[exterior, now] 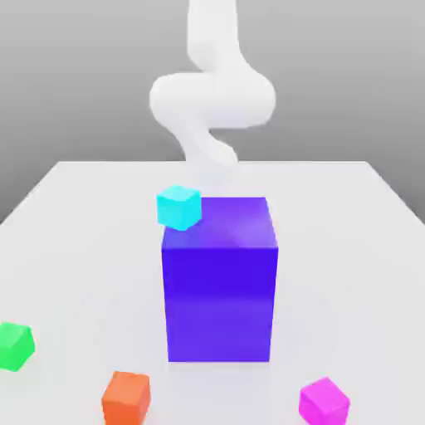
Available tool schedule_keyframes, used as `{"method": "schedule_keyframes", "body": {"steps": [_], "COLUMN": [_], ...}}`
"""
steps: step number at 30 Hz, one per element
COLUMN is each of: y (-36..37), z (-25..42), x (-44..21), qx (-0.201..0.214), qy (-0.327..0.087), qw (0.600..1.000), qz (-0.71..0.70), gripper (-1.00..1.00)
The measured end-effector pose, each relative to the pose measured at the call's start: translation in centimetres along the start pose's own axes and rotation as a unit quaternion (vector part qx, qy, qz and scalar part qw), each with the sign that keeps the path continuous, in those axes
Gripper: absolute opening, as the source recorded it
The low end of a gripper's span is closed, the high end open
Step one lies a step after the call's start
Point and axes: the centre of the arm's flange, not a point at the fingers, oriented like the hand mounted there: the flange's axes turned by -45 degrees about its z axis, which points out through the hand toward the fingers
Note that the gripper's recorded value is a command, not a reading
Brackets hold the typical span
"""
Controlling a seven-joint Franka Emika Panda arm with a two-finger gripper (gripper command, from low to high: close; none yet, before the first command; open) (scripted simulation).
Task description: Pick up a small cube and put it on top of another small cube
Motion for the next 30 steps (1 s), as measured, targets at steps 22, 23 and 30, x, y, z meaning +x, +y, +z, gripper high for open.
{"method": "schedule_keyframes", "body": {"steps": [22,23,30], "y": [-8.1,-8.6,-12.1], "z": [27.3,28.3,34.9], "x": [-6.6,-7.3,-12.5], "qx": [0.191,0.198,0.247], "qy": [-0.135,-0.138,-0.161], "qw": [0.870,0.858,0.763], "qz": [-0.435,-0.453,-0.576], "gripper": [0.00,0.00,0.00]}}
